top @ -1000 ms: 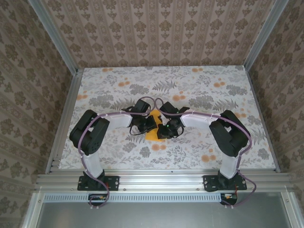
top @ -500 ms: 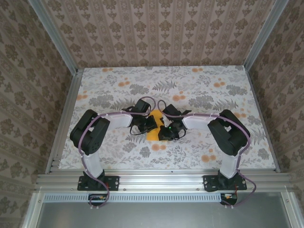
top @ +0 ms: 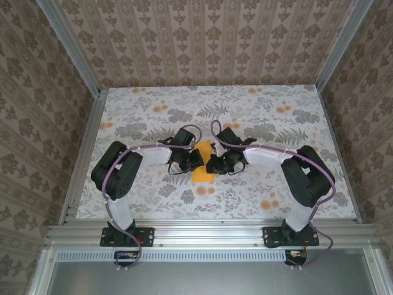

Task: Fold a paper plane with a square sheet of paper (pick it up from the middle)
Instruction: Fold the triangle a second time at the center of the table.

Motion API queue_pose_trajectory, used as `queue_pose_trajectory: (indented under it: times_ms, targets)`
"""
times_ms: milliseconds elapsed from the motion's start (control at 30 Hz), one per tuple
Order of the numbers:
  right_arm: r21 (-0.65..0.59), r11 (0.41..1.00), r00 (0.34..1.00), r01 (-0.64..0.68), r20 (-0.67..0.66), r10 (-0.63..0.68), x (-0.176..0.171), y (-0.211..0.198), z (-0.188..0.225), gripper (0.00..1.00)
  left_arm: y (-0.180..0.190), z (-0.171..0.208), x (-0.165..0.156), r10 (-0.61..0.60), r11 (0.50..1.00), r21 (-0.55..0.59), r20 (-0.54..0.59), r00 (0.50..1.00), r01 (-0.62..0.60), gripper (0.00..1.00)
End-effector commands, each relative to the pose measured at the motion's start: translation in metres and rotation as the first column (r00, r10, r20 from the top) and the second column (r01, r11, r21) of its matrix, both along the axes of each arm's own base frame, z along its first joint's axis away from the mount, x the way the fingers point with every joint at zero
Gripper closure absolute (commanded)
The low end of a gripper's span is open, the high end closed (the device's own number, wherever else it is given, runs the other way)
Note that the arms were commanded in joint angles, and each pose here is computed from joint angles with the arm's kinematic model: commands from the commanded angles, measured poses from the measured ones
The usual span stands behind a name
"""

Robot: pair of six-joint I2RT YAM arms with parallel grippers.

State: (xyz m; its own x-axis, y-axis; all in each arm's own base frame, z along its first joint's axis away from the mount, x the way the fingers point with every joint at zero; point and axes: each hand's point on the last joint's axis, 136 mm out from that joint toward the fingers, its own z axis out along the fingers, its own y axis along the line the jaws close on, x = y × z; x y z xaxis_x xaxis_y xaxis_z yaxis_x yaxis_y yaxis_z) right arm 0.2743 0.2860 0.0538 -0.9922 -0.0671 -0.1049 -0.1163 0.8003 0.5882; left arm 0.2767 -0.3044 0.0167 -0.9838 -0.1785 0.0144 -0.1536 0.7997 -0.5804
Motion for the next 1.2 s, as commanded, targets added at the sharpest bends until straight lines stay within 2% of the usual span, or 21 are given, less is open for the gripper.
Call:
queue_pose_trajectory:
  times_ms: [0, 300, 533, 633, 833, 933, 1167]
  targets:
    - [-0.006, 1.0, 0.999, -0.002, -0.049, 0.002, 0.0, 0.009, -0.012, 0.85, 0.031, -0.044, -0.023, 0.024, 0.985, 0.173, -0.104, 0.994, -0.006, 0.91]
    - [-0.069, 0.997, 0.992, 0.019, -0.123, -0.027, -0.015, -0.013, -0.048, 0.85, 0.031, -0.042, -0.022, 0.025, 0.984, 0.178, -0.1, 0.995, -0.007, 0.9]
    - [-0.084, 0.995, 0.983, 0.045, -0.174, -0.059, -0.035, -0.037, -0.059, 0.85, 0.031, -0.038, -0.017, 0.023, 0.985, 0.171, -0.08, 0.997, -0.009, 0.9]
    - [-0.068, 0.996, 0.984, 0.055, -0.163, -0.066, -0.036, -0.04, -0.047, 0.85, 0.024, -0.031, -0.012, 0.008, 0.991, 0.136, -0.052, 0.999, -0.001, 0.89]
    - [0.017, 0.996, 0.996, 0.088, -0.007, -0.088, -0.004, -0.027, 0.012, 0.85, 0.015, -0.023, -0.007, -0.007, 0.994, 0.109, -0.029, 1.0, 0.01, 0.89]
    - [-0.009, 0.996, 0.996, 0.088, 0.004, -0.088, 0.003, -0.025, 0.01, 0.86, 0.014, -0.024, -0.008, -0.008, 0.994, 0.105, -0.03, 1.0, 0.011, 0.89]
    - [-0.015, 0.999, 0.996, 0.047, -0.078, -0.048, -0.006, -0.01, -0.015, 0.86, 0.013, -0.023, -0.008, -0.008, 0.995, 0.101, -0.029, 1.0, 0.011, 0.88]
